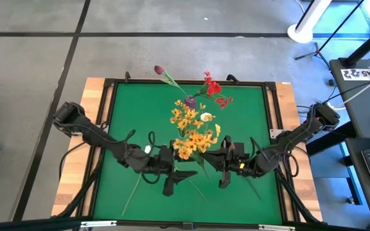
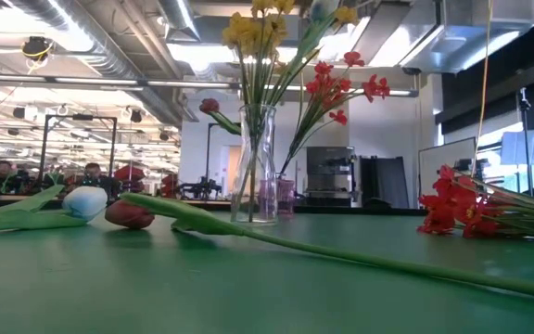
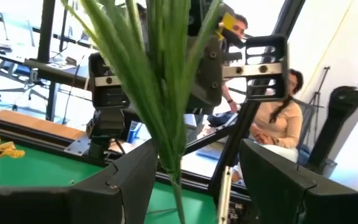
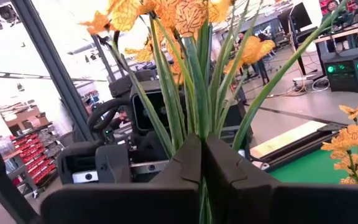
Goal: Sort flowers into vase by color
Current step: Put the yellow flowers into the transparent vase
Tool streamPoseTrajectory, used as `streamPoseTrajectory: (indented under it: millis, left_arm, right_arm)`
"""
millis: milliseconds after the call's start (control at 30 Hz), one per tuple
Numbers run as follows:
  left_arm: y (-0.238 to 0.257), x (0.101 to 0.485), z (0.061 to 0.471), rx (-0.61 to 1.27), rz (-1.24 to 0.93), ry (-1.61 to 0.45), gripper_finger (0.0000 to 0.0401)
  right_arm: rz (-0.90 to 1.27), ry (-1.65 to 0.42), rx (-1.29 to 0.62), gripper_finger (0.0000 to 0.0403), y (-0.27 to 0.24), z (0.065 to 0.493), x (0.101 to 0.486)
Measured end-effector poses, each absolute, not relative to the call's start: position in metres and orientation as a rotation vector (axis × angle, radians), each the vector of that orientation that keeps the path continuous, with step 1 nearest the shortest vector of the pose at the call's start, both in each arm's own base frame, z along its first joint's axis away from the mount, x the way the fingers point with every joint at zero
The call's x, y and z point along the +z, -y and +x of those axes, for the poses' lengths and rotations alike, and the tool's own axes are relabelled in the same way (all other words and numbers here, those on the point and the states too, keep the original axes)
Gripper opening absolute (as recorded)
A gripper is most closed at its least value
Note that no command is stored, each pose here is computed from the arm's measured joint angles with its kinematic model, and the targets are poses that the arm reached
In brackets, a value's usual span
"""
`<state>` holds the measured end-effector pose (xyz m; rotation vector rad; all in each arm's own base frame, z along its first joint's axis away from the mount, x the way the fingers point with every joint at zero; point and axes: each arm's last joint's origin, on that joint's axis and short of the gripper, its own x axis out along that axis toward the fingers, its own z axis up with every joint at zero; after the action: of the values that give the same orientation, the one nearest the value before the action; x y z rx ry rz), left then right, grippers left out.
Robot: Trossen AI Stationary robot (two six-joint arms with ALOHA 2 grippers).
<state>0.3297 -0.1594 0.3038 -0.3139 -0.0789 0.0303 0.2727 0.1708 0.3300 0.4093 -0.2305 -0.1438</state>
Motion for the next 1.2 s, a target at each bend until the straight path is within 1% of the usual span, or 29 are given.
streamPoseTrajectory:
  millis: [233, 700, 767, 833, 900, 1000, 1133, 1167, 1200]
  left_arm:
    - [0.153, 0.296, 0.340, 0.059, -0.298, 0.094, 0.0221]
    - [0.139, 0.297, 0.345, 0.099, -0.305, 0.108, 0.0221]
    - [0.139, 0.297, 0.345, 0.099, -0.306, 0.108, 0.0216]
    - [0.139, 0.297, 0.345, 0.099, -0.304, 0.108, 0.0201]
    - [0.140, 0.297, 0.345, 0.098, -0.303, 0.108, 0.0176]
    - [0.141, 0.297, 0.345, 0.094, -0.303, 0.107, 0.0123]
    - [0.141, 0.297, 0.345, 0.093, -0.303, 0.107, 0.0031]
    - [0.141, 0.297, 0.345, 0.094, -0.305, 0.107, 0.0018]
    - [0.141, 0.297, 0.345, 0.093, -0.308, 0.108, 0.0013]
  right_arm:
    - [0.409, 0.233, -0.153, 0.0005, -0.168, 0.275, 0.330]
    - [0.408, 0.232, -0.151, 0.0003, -0.168, 0.274, 0.330]
    - [0.408, 0.232, -0.151, 0.0005, -0.168, 0.274, 0.330]
    - [0.408, 0.232, -0.151, 0.0007, -0.168, 0.274, 0.330]
    - [0.408, 0.232, -0.151, 0.0007, -0.168, 0.274, 0.330]
    - [0.408, 0.232, -0.152, 0.0005, -0.168, 0.274, 0.330]
    - [0.407, 0.232, -0.152, 0.0007, -0.168, 0.274, 0.330]
    - [0.407, 0.232, -0.152, 0.0009, -0.168, 0.274, 0.330]
    - [0.408, 0.232, -0.152, 0.0012, -0.168, 0.274, 0.330]
